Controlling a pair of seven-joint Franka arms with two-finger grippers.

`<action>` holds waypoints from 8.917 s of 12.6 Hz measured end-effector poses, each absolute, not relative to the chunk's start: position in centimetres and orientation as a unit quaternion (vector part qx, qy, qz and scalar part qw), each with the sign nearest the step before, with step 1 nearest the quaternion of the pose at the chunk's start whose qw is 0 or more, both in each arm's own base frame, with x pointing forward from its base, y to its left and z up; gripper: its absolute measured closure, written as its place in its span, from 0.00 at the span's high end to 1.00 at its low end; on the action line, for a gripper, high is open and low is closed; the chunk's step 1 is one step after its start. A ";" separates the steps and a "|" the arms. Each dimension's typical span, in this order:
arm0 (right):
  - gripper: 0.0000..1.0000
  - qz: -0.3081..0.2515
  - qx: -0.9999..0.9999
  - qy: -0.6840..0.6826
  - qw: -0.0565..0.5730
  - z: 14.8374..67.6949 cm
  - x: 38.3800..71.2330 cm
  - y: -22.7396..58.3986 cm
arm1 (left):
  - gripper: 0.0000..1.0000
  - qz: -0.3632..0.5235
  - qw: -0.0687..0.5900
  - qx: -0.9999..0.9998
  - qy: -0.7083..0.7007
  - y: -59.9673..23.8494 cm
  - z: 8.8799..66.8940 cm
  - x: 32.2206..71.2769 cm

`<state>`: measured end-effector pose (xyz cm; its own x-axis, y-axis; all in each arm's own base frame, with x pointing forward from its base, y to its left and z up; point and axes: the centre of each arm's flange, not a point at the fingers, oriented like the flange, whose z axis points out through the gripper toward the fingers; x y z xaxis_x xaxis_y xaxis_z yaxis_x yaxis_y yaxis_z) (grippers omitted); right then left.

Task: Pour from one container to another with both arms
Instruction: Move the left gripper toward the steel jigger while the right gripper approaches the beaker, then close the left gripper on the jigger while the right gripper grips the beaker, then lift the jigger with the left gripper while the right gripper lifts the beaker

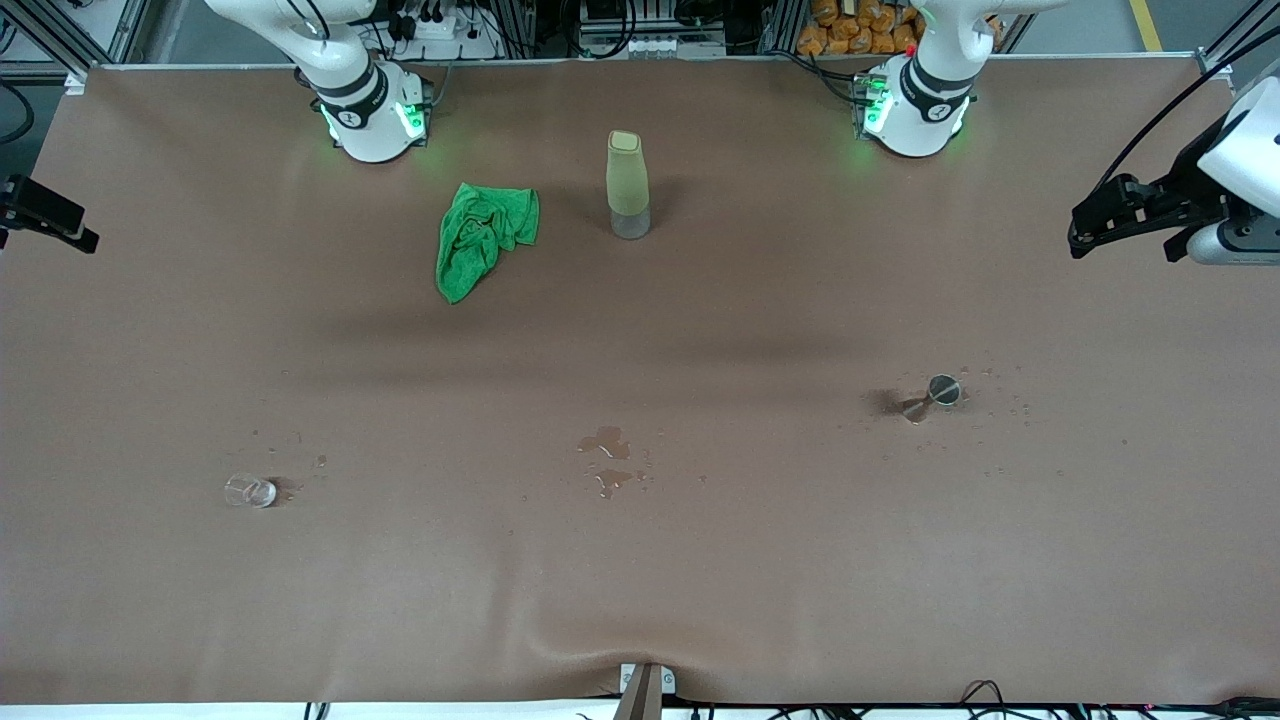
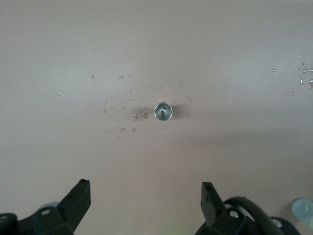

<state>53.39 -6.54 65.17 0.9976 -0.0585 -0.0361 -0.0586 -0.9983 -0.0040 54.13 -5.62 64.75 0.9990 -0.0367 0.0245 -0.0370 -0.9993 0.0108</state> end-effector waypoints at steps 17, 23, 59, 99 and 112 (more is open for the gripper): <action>1.00 0.018 -0.986 -0.164 0.002 61.2 56.3 -9.5 | 1.00 -0.014 0.012 0.999 -0.036 -2.6 61.4 55.2; 1.00 -0.007 -0.967 -0.248 0.065 56.3 56.9 -19.8 | 1.00 -0.012 0.121 0.991 -0.062 4.2 55.4 55.8; 1.00 -0.480 -0.697 -0.449 0.287 9.8 61.8 -26.4 | 0.89 0.432 0.426 0.612 -0.507 13.7 11.6 57.5; 0.14 -0.554 -0.678 -0.396 0.277 5.4 65.4 -20.4 | 0.09 0.475 0.432 0.549 -0.535 -0.2 11.9 61.3; 0.14 -0.535 -0.638 -0.437 0.340 13.8 73.3 -6.2 | 0.09 0.518 0.419 0.580 -0.469 -16.7 15.5 65.4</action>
<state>73.27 -6.19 13.81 0.0461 0.1950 0.9797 0.9217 -0.3866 0.0336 65.43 -16.69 15.53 0.0228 -0.1103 0.9936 -0.9779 -0.2092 -0.0008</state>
